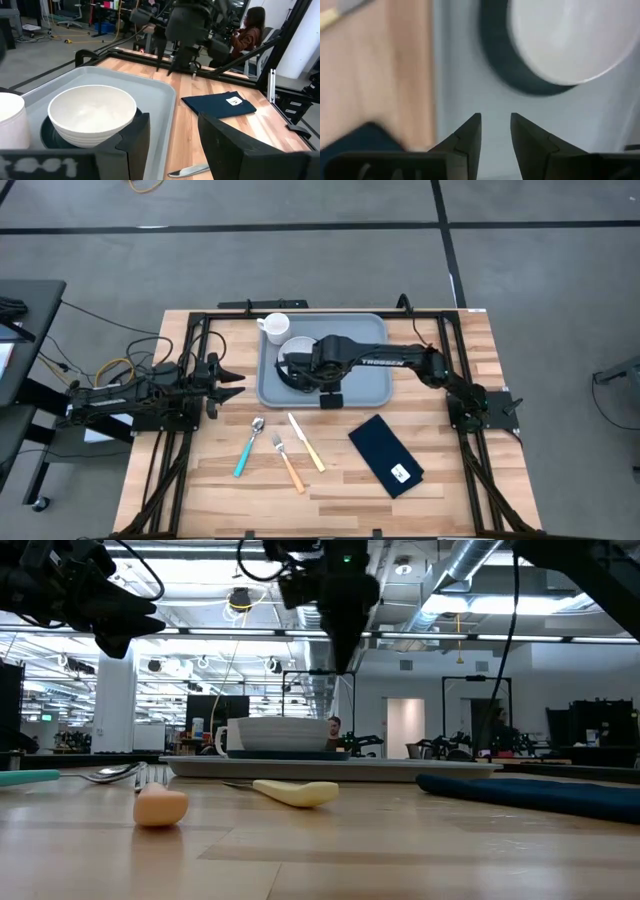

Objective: Set up tray
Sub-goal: Put the black napkin to the right of the black plate on the gray serving tray

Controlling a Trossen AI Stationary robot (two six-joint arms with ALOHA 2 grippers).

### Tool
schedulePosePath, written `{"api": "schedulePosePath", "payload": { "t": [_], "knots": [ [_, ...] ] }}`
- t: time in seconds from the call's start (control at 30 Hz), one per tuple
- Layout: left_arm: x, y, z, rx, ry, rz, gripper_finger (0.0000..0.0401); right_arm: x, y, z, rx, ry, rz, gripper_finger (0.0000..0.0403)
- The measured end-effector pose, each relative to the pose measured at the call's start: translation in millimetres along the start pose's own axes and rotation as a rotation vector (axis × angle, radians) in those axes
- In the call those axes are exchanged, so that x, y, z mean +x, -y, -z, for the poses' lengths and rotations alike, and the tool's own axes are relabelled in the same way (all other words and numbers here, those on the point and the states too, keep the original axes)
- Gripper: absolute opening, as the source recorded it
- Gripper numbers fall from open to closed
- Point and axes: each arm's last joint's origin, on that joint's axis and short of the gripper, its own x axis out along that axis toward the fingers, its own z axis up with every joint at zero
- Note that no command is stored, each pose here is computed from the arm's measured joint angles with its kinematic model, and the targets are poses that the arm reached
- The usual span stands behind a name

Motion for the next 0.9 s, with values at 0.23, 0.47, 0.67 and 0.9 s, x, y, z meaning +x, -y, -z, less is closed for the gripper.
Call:
{"api": "schedulePosePath", "payload": {
  "t": [0.23, 0.47, 0.67, 0.9],
  "knots": [
    [0, 0, 0, 0.000, 0.000, -0.001, 0.0156, -23, -11, 34, 0.032, -0.007, -0.103, 0.0098],
    [0, 0, 1, 0.000, -0.007, -0.003, 0.0156, -37, -35, 92, 0.113, 0.022, -0.092, 0.0098],
    [0, 0, 0, 0.000, -0.003, -0.011, 0.0156, 4, -79, 126, 0.003, 0.113, -0.079, 0.0098],
    [0, 0, -6, -0.008, 0.066, -0.024, 0.0156, 40, -147, 160, -0.098, 0.026, -0.117, 0.0098]
  ]
}}
